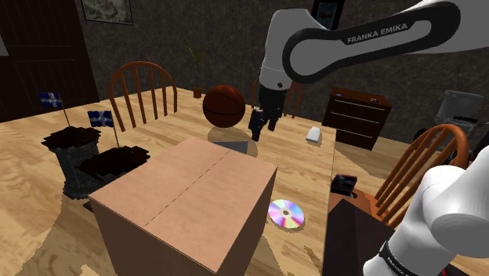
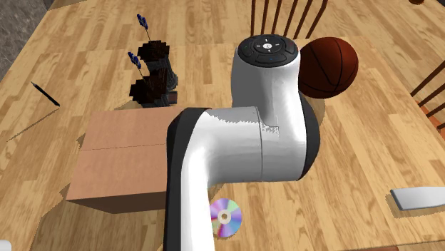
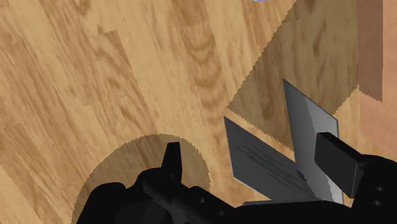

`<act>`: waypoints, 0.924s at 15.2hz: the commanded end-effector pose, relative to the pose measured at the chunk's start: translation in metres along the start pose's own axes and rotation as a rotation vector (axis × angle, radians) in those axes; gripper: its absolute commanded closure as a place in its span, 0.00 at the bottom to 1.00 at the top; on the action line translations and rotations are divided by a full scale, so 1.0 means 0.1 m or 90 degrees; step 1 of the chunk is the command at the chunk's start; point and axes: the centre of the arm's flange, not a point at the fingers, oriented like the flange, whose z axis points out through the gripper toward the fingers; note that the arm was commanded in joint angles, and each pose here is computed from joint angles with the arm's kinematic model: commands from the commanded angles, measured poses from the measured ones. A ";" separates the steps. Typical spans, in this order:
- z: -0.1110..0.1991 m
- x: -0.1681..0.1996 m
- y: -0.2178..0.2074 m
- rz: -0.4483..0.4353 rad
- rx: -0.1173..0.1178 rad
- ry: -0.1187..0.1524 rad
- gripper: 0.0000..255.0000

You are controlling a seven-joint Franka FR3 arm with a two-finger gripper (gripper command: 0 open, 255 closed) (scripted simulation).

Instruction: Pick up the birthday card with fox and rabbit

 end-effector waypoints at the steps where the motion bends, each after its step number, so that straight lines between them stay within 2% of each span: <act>1: 0.09 0.15 -0.19 -0.027 0.001 0.004 0.00; 8: 0.42 0.54 -0.93 -0.120 0.001 0.018 0.00; 14: 0.73 0.51 -0.95 -0.120 0.001 0.018 0.00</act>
